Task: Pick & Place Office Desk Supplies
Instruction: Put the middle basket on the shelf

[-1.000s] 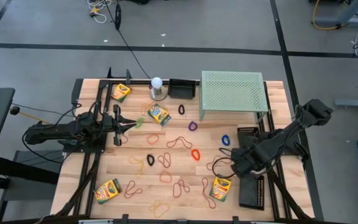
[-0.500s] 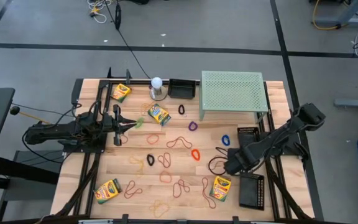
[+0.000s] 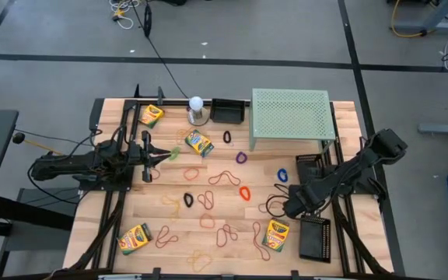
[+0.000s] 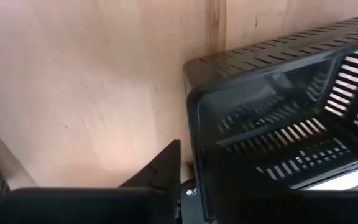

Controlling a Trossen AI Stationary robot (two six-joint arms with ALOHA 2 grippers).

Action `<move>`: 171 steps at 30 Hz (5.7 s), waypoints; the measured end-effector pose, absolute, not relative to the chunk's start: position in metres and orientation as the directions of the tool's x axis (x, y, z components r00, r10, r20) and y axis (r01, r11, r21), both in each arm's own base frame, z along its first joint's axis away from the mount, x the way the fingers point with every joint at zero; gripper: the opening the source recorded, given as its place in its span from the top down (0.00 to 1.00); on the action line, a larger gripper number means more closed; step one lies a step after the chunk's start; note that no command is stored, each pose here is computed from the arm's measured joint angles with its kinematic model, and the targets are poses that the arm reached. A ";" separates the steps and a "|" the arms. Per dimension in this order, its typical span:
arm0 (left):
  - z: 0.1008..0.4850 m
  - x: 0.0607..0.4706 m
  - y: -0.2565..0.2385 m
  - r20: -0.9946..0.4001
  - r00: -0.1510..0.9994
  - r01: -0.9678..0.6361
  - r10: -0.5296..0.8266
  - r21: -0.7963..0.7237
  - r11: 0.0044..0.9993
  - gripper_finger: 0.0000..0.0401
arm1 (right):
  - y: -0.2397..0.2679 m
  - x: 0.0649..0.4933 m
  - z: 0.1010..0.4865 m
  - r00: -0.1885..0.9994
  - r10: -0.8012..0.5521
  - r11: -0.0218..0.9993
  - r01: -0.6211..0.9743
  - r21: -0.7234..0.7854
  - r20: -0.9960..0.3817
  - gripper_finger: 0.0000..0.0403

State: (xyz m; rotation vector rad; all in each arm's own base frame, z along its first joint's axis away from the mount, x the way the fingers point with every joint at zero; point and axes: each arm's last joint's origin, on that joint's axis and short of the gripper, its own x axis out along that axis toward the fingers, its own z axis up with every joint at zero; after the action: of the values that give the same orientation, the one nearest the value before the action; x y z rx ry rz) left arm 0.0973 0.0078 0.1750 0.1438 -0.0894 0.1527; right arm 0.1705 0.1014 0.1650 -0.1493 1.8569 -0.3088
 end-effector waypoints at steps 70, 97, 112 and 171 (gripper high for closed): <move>0.175 0.097 0.008 0.099 0.984 -0.158 0.145 0.136 0.978 0.86 | -0.077 0.249 0.378 0.060 -0.434 0.884 0.221 -0.412 -0.899 0.98; 0.175 0.097 0.008 0.099 0.984 -0.158 0.145 0.136 0.978 0.86 | -0.118 0.163 0.317 -0.271 -0.365 0.916 0.066 -0.395 -0.891 0.97; 0.175 0.097 0.008 0.099 0.984 -0.158 0.145 0.136 0.978 0.86 | -0.118 0.162 0.310 -0.302 -0.369 0.913 0.059 -0.404 -0.879 0.96; 0.175 0.097 0.008 0.099 0.984 -0.158 0.145 0.136 0.978 0.86 | -0.114 0.160 0.320 -0.267 -0.403 0.854 0.234 -0.465 -0.875 0.84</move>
State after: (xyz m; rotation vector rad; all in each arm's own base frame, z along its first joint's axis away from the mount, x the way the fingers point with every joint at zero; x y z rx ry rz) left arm 0.0974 0.0078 0.1748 0.1438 -0.0885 0.1530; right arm 0.1601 -0.1136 0.3199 -0.1305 1.7390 -0.6115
